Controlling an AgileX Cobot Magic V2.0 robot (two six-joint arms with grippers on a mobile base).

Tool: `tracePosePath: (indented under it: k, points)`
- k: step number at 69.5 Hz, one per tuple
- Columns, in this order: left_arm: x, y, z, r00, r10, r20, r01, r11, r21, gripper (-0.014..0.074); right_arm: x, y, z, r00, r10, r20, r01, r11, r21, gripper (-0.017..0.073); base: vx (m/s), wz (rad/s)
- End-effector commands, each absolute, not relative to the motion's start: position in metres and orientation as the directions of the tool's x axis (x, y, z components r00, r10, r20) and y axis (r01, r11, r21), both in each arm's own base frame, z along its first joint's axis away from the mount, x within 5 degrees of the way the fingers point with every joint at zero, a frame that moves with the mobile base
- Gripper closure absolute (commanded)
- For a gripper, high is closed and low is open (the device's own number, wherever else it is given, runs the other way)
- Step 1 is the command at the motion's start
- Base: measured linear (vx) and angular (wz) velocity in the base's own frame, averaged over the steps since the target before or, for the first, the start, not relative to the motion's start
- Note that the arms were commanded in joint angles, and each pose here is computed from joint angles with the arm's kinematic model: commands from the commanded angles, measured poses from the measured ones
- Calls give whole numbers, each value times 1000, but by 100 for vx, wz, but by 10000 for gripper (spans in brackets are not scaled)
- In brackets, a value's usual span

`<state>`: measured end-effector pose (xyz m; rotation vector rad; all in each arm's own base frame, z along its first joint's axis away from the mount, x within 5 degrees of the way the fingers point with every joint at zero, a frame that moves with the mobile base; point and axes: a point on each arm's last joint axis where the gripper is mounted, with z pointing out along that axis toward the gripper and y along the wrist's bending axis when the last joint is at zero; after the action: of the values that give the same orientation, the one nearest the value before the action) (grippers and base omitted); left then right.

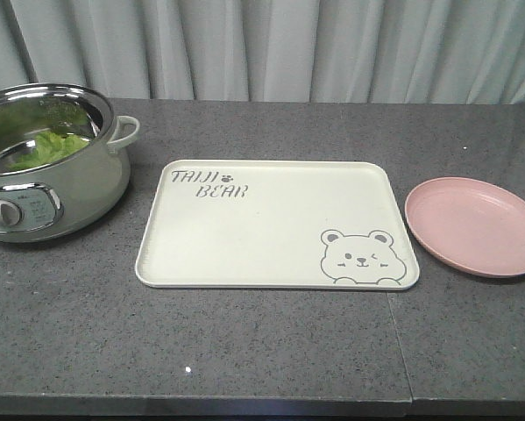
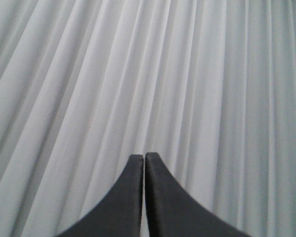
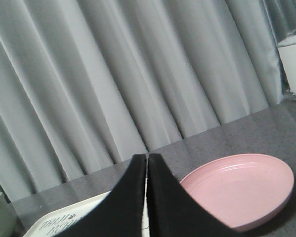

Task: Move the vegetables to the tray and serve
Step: 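Lower the open left gripper into the pot over the lettuce leaf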

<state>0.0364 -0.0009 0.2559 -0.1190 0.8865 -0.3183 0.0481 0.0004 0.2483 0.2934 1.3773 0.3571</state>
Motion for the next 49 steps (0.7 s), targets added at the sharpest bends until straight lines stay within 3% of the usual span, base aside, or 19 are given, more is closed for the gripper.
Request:
tracePosePath:
  k: [1,8,14,24,32,37,49]
  points:
    - [35,0,254,591,-406,-697,281,914,-294,599,44,1,286,166,372,-913,-74,928,364,557,0,0]
    - [36,0,253,567,-447,-691,304,894,-329,598,46,1,317,153,308,-939,-64,951,302,512,0,0]
    - [36,0,252,562,-451,-693,304,892,-333,593,51,1,338,165,293,-942,-64,956,286,413,0,0]
    - [36,0,252,553,-464,-692,311,885,-346,529,63,1,343,157,297,-942,-59,955,292,116,0,0]
    - [40,-1,248,457,-603,-654,372,798,-474,417,66,1,343,153,301,-941,-57,954,296,-82,0,0]
    - [41,-1,246,387,-700,-600,412,713,-567,332,66,1,344,165,300,-940,-60,954,294,-120,0,0]
    - [40,-2,251,247,-876,-414,519,480,-707,160,67,1,344,155,287,-945,-54,958,282,-94,0,0]
